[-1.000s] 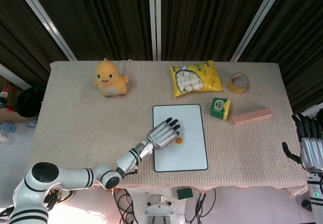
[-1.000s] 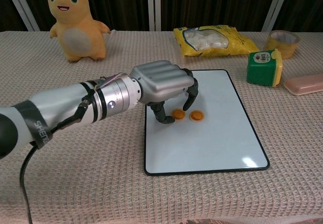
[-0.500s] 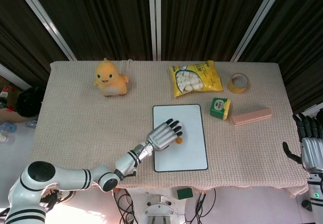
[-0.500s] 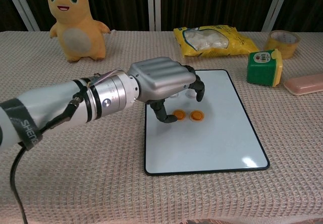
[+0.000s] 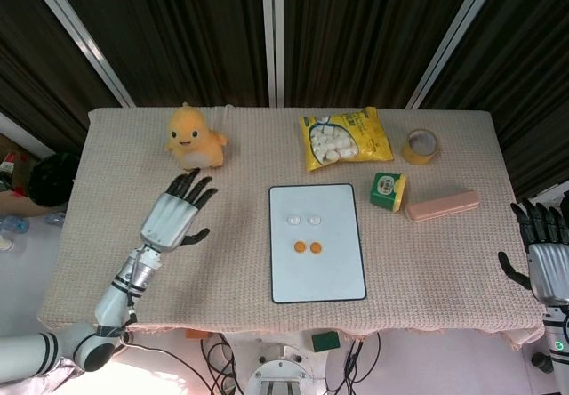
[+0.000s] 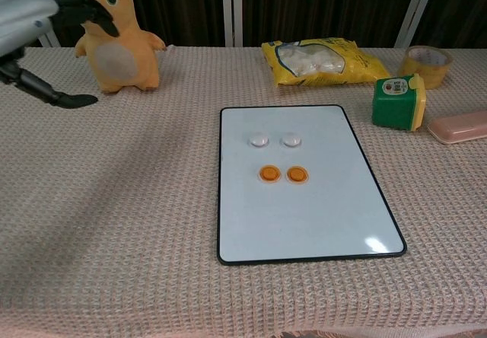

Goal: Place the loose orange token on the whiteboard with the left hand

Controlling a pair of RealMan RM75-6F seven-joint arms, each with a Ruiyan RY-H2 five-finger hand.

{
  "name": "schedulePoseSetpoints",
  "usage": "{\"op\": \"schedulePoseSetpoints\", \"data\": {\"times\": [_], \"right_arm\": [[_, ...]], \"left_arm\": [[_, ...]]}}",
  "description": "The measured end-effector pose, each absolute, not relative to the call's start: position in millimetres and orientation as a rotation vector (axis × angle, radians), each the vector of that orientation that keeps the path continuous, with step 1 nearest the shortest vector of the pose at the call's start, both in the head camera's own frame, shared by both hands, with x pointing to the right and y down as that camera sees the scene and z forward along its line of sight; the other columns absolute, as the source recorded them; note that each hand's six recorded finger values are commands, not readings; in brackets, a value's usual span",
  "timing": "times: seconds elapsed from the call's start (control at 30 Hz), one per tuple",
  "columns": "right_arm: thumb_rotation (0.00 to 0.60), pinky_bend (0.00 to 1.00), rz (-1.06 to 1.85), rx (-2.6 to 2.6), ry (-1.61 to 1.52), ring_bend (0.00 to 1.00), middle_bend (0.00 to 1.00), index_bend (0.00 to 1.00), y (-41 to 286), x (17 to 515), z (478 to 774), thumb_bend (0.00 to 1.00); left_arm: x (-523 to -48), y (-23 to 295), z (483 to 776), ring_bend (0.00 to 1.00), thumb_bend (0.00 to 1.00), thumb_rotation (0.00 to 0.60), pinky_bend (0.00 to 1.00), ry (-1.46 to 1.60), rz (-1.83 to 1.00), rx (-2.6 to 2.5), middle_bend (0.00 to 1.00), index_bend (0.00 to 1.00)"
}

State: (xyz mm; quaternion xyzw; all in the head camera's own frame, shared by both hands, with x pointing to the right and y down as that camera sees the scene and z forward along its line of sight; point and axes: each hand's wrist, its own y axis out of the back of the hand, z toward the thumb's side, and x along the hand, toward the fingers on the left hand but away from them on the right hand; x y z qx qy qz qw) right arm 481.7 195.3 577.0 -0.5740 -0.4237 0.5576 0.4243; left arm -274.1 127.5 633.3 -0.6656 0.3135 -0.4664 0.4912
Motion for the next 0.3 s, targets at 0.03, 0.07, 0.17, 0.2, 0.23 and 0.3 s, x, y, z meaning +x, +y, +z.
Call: {"op": "schedulePoseSetpoints", "data": {"times": [0.03, 0.07, 0.17, 0.2, 0.23, 0.3], "right_arm": [[0.600, 0.00, 1.394, -1.433, -1.061, 0.00, 0.00, 0.00, 196, 482, 577, 0.30], [0.600, 0.00, 1.396, -1.430, -1.062, 0.00, 0.00, 0.00, 196, 482, 577, 0.30], [0.600, 0.00, 1.412, -1.422, -1.064, 0.00, 0.00, 0.00, 197, 483, 579, 0.30], [0.600, 0.00, 1.422, -1.423, -1.062, 0.00, 0.00, 0.00, 198, 484, 581, 0.30], [0.600, 0.00, 1.431, -1.425, -1.058, 0.00, 0.00, 0.00, 198, 484, 583, 0.30], [0.600, 0.00, 1.454, -1.428, -1.042, 0.00, 0.00, 0.00, 200, 484, 587, 0.30]], "left_arm": [[-294, 133, 631, 0.00, 0.12, 0.319, 0.16, 0.803, -1.158, -1.607, 0.09, 0.16], [-314, 140, 630, 0.00, 0.12, 0.314, 0.15, 0.840, -1.188, -1.602, 0.09, 0.16], [-381, 171, 622, 0.00, 0.12, 0.314, 0.15, 0.932, -1.302, -1.573, 0.09, 0.15], [-404, 184, 616, 0.00, 0.12, 0.315, 0.15, 0.948, -1.345, -1.549, 0.09, 0.15], [-418, 193, 611, 0.00, 0.12, 0.317, 0.15, 0.949, -1.375, -1.529, 0.09, 0.15], [-436, 204, 602, 0.00, 0.12, 0.321, 0.15, 0.931, -1.418, -1.500, 0.09, 0.14]]}}
